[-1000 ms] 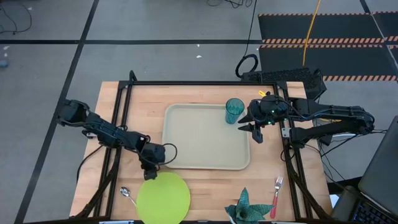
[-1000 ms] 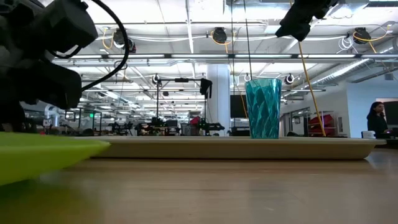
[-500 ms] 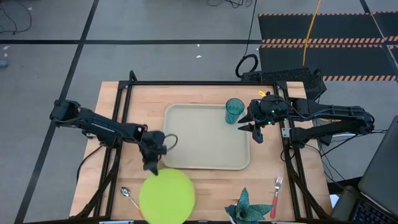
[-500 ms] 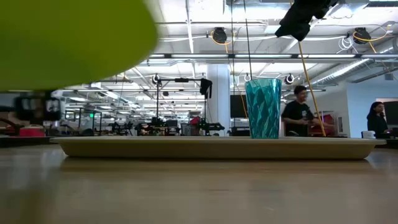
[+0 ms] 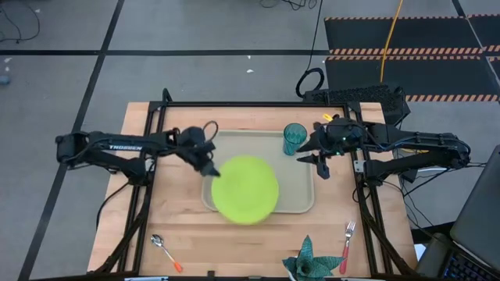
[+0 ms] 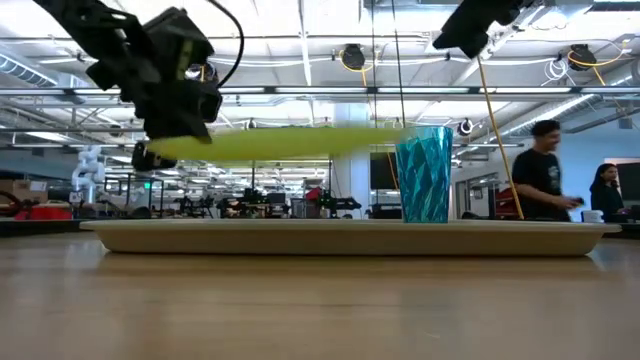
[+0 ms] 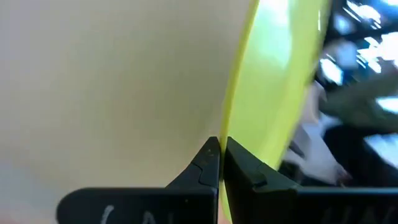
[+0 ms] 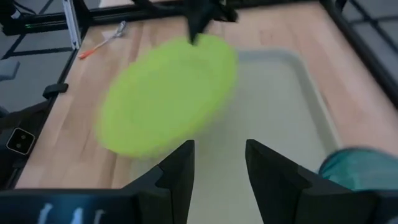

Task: Pick and place plate/cup/fork/spoon on tray
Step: Put the light green plate on the light brown serving tray to the bottom left of the blue glass

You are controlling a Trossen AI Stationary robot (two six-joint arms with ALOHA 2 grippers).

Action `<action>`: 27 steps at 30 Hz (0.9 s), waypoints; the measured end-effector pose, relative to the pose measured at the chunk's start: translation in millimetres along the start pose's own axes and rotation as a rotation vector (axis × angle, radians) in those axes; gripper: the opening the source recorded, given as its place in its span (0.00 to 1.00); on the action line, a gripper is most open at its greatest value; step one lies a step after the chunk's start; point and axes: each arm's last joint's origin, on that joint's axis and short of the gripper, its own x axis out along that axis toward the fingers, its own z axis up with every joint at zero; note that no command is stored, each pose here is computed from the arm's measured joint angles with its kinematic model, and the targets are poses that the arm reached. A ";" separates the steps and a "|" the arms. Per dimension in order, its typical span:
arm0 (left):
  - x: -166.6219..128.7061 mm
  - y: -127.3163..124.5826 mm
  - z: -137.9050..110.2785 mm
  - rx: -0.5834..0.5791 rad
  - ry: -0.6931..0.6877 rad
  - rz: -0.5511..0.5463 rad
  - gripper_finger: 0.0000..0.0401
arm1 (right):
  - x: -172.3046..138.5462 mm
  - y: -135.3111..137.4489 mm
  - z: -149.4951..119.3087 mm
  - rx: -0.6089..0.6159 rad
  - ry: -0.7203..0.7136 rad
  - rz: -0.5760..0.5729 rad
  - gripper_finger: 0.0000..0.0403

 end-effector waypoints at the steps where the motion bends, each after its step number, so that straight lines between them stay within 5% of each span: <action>1: -3.7 3.1 3.7 -0.006 -0.021 0.035 0.01 | 0.0 0.1 1.8 -0.019 -0.018 0.000 0.34; 9: -11.4 28.5 29.0 -0.017 -0.064 0.182 0.01 | -2.0 1.0 19.7 -0.151 -0.205 -0.005 0.34; 27: 6.0 50.3 45.3 0.050 -0.082 0.198 0.05 | 6.3 -0.4 8.8 -0.149 -0.168 -0.004 0.34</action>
